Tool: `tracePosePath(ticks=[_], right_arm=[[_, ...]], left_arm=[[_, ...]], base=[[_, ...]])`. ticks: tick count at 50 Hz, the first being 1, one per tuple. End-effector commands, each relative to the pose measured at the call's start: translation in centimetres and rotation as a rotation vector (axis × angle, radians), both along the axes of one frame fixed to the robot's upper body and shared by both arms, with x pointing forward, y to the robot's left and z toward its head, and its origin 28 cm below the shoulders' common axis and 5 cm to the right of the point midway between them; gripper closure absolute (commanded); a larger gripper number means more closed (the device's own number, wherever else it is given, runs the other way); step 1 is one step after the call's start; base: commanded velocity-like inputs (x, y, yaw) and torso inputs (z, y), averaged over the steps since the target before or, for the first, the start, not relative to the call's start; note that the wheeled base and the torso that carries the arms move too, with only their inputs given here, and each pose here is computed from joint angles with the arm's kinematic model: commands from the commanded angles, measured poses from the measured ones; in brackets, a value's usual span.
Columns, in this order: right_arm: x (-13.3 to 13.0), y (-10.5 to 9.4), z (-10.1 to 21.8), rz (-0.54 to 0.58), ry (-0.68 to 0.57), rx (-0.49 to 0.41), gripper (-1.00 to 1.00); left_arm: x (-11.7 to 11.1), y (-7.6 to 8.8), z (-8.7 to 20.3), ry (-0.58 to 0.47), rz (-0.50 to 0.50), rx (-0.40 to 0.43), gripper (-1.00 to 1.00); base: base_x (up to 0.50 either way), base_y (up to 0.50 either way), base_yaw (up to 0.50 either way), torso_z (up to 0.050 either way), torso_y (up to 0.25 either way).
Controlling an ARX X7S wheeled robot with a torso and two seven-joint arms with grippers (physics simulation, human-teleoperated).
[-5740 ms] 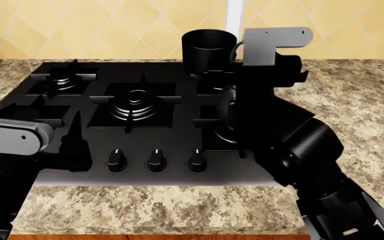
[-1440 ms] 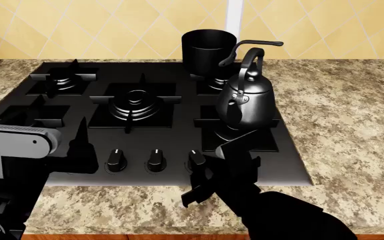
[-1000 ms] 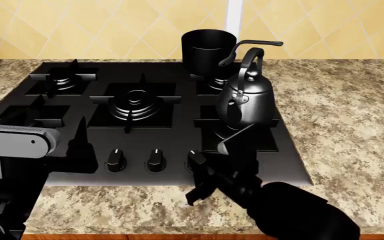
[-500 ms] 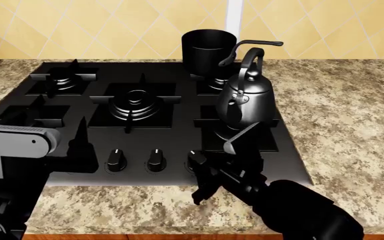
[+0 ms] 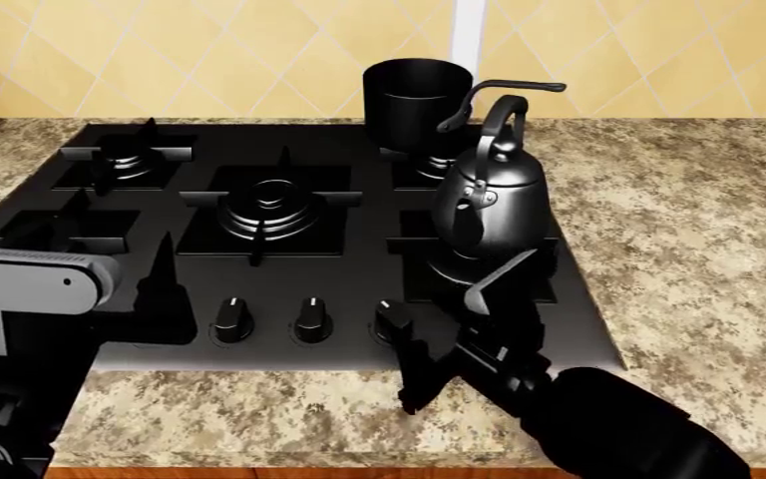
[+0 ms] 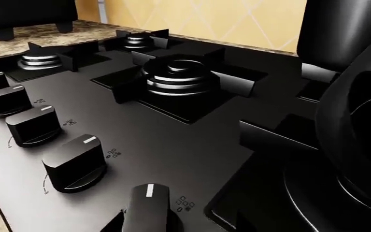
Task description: Pick the kettle from the counter and place it on a stove burner. Then turn the burner on.
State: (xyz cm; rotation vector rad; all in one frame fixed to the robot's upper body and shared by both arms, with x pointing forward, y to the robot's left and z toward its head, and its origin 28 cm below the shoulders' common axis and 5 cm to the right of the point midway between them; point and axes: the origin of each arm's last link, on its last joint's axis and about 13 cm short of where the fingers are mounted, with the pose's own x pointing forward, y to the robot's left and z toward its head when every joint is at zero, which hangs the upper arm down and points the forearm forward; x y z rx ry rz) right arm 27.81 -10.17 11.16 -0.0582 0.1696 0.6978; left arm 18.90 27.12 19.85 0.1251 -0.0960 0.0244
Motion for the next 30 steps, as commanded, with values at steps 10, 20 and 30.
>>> tracePosePath(ticks=[10, 20, 30], right_arm=[[-4.3, -2.7, 2.9, -0.051, -0.091, -0.098, -1.00], [-7.6, -4.4, 5.5, -0.093, -0.161, -0.088, -1.00], [-10.0, -5.5, 5.6, -0.148, -0.201, -0.081, -1.00]], left_arm=[[-0.4, 0.0, -0.2, -0.007, -0.002, -0.015, -1.00], [-1.0, 0.0, 0.1, -0.021, -0.010, -0.019, -1.00], [-2.4, -0.4, 0.1, -0.040, -0.019, -0.010, -1.00]], base=[[0.00, 0.00, 0.00, 0.000, 0.000], [0.00, 0.00, 0.00, 0.000, 0.000], [0.00, 0.00, 0.00, 0.000, 0.000]])
